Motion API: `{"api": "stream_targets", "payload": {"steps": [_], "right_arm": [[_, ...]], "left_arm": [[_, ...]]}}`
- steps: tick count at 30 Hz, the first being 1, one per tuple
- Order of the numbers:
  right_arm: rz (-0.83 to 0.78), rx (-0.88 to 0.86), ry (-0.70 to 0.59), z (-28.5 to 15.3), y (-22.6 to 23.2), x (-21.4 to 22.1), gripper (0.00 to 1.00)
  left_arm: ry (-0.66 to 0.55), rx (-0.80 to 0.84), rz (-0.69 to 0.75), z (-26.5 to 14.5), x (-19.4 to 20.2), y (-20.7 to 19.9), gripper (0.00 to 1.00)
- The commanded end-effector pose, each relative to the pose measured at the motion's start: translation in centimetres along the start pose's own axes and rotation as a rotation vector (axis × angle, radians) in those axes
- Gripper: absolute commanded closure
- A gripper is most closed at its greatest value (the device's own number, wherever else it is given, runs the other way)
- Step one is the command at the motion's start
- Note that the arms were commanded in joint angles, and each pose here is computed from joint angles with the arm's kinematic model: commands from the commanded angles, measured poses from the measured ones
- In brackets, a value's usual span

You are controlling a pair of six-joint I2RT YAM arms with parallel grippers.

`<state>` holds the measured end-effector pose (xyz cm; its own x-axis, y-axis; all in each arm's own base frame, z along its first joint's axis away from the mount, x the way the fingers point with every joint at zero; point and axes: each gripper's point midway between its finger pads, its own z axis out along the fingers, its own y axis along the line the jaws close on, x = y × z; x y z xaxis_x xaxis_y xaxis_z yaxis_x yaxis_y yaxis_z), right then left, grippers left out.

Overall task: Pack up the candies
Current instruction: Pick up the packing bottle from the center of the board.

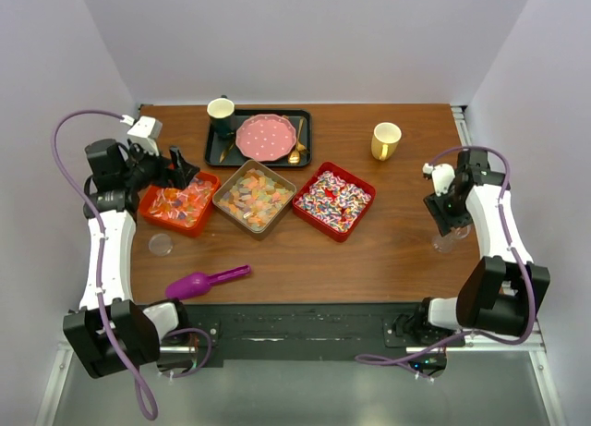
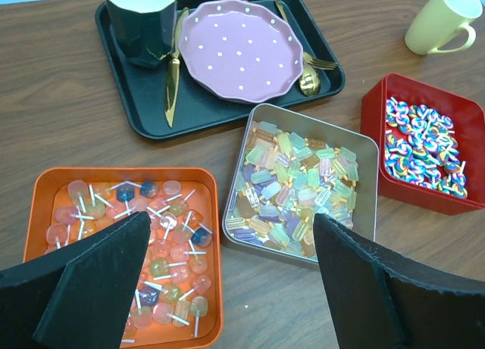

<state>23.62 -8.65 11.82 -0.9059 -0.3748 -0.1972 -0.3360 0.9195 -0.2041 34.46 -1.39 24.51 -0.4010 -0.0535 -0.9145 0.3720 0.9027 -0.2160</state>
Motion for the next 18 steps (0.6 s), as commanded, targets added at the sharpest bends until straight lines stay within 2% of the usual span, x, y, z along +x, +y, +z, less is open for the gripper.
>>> {"api": "stream_targets", "payload": {"steps": [1,5,9,14,18], "right_arm": [[-0.065,-0.016,-0.012,1.0,0.1,-0.1,0.48],[-0.094,-0.034,-0.028,1.4,0.7,0.0,0.55],[-0.116,-0.072,-0.035,1.2,1.6,0.5,0.73],[-0.163,-0.094,-0.080,0.1,2.4,0.4,0.82],[-0.267,-0.141,-0.136,-2.3,5.1,-0.7,0.89]], "left_arm": [[-0.008,-0.005,-0.002,0.3,0.0,0.4,0.07],[-0.003,-0.009,-0.003,0.4,0.0,0.6,0.07],[-0.001,-0.006,0.000,0.5,-0.1,0.7,0.07],[-0.003,-0.006,0.006,0.8,-0.2,0.9,0.08],[-0.003,-0.003,0.017,0.7,-0.1,0.8,0.08]]}}
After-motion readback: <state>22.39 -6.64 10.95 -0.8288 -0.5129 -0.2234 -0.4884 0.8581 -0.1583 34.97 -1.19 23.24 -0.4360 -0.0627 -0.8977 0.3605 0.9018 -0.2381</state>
